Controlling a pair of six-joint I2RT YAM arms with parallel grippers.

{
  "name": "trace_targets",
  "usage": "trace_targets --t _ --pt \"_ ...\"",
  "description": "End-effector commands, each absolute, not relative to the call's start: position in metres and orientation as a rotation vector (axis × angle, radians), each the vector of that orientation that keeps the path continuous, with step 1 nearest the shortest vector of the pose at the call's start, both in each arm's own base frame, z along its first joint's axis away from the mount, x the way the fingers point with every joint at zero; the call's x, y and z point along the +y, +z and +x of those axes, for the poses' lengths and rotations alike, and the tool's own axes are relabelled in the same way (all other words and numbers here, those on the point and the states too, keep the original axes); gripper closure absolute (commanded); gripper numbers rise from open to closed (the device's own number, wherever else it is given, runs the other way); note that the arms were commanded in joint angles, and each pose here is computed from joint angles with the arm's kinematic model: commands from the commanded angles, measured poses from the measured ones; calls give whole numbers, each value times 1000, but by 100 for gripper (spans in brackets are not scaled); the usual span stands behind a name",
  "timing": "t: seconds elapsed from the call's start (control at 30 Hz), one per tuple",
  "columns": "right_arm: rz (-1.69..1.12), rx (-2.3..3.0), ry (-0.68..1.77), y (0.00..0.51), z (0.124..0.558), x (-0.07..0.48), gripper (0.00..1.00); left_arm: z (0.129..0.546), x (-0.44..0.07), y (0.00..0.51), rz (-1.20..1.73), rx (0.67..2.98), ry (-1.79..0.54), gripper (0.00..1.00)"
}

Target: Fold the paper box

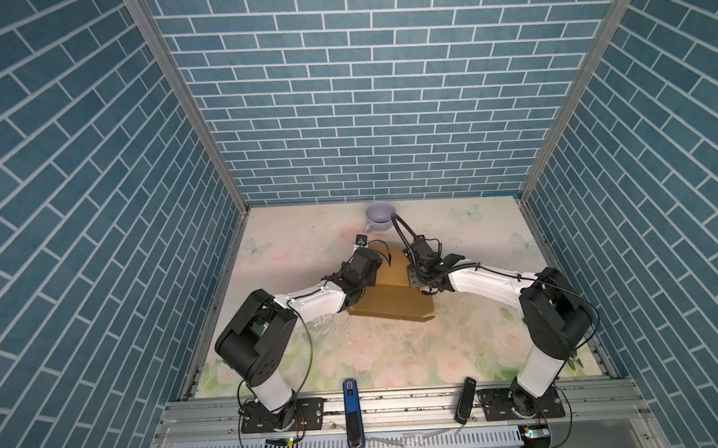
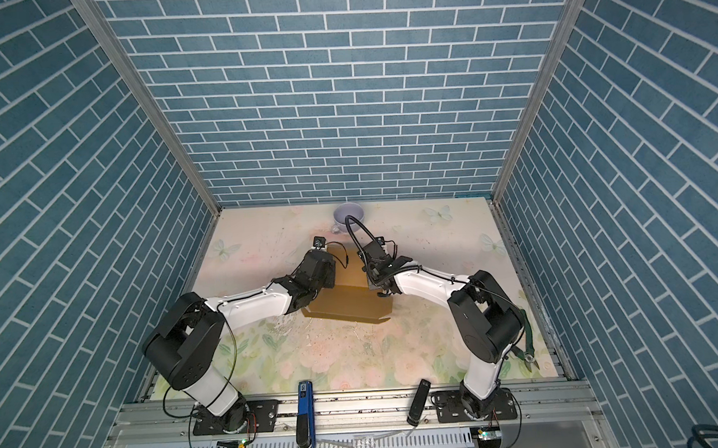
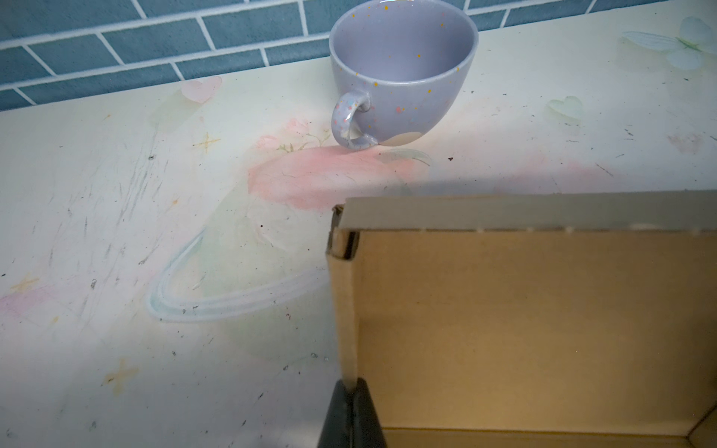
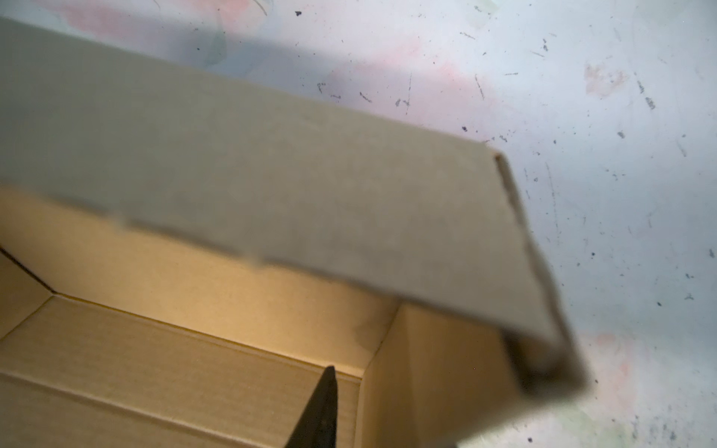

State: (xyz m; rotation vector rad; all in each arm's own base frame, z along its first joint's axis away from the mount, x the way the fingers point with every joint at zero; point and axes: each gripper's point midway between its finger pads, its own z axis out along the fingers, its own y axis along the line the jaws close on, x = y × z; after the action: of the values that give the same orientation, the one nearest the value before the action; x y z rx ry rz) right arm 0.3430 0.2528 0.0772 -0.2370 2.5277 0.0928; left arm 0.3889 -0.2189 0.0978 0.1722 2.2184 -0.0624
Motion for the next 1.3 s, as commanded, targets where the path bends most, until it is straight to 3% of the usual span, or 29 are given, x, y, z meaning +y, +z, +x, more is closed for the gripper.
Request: trace_targets --t 0.0,0.57,1.27 --pt "-239 2528 144 89 344 258 72 372 -209 55 251 2356 -3 100" --pt "-272 2622 211 68 342 269 72 361 -213 35 262 2411 -53 100" --pt "-397 2754 379 72 327 300 73 336 -207 66 354 2511 -54 100"
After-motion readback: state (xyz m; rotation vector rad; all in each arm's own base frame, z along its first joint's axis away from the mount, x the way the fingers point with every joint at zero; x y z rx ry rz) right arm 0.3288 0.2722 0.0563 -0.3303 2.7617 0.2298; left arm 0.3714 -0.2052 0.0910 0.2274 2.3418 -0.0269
